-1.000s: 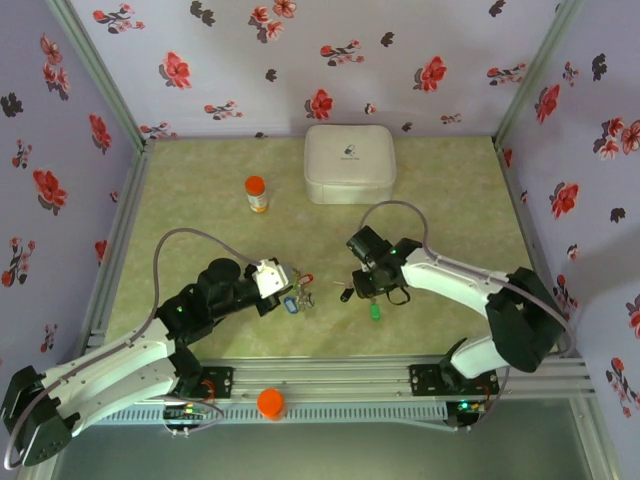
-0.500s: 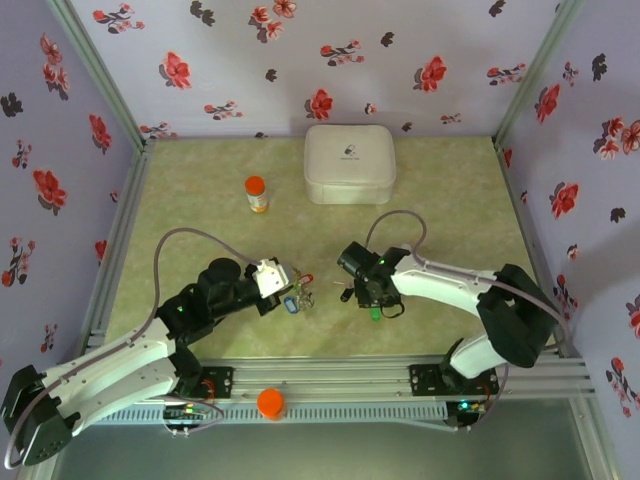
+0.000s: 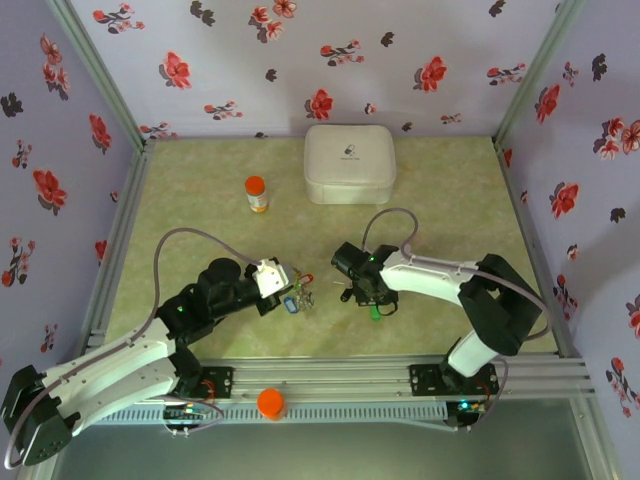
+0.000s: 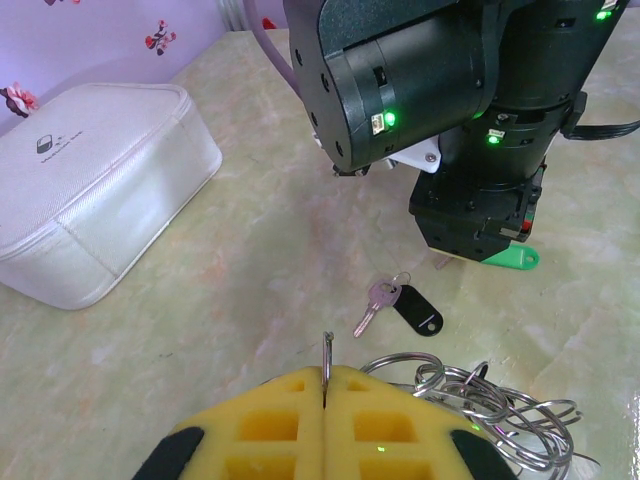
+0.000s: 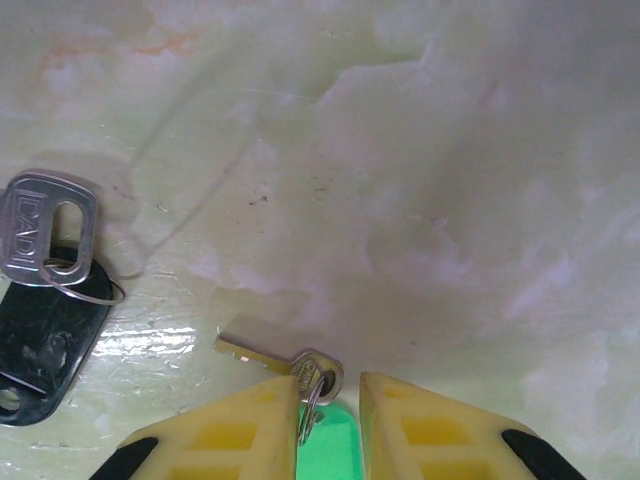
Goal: Put the keys on the keyring
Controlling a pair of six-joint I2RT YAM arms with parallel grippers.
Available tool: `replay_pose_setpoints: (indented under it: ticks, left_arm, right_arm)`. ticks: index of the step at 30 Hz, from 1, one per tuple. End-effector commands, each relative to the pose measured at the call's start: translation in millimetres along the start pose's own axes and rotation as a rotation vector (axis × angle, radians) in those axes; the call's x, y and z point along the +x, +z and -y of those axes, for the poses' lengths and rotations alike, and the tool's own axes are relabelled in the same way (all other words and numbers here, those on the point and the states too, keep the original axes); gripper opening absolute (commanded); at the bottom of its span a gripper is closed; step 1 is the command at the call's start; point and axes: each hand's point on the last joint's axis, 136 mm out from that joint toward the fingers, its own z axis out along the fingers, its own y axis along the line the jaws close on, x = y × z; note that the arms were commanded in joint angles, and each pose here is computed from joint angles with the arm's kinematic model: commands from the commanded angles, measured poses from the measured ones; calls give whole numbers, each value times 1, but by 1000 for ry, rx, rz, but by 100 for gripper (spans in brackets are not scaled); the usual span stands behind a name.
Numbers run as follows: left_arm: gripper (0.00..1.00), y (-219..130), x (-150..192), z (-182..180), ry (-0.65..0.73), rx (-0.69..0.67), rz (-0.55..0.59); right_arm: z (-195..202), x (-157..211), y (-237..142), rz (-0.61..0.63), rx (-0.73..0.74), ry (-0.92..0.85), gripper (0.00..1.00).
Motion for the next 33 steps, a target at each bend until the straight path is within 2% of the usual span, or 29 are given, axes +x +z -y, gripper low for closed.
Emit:
replay_pose_setpoints:
  ticks: [1, 14, 20, 33]
  left_arm:
    - [0, -3, -19, -3, 4, -5, 71]
    - [0, -3, -19, -4, 6, -5, 63]
    - [0, -4, -19, -3, 10, -4, 63]
    - [0, -3, -18, -3, 13, -5, 63]
  right_arm:
    - [3, -3, -1, 10, 40, -8, 21]
    - [4, -2, -1, 5, 45, -9, 8]
    - [3, -2, -3, -2, 43, -16, 13]
    - [3, 1, 0, -16, 53, -36, 14]
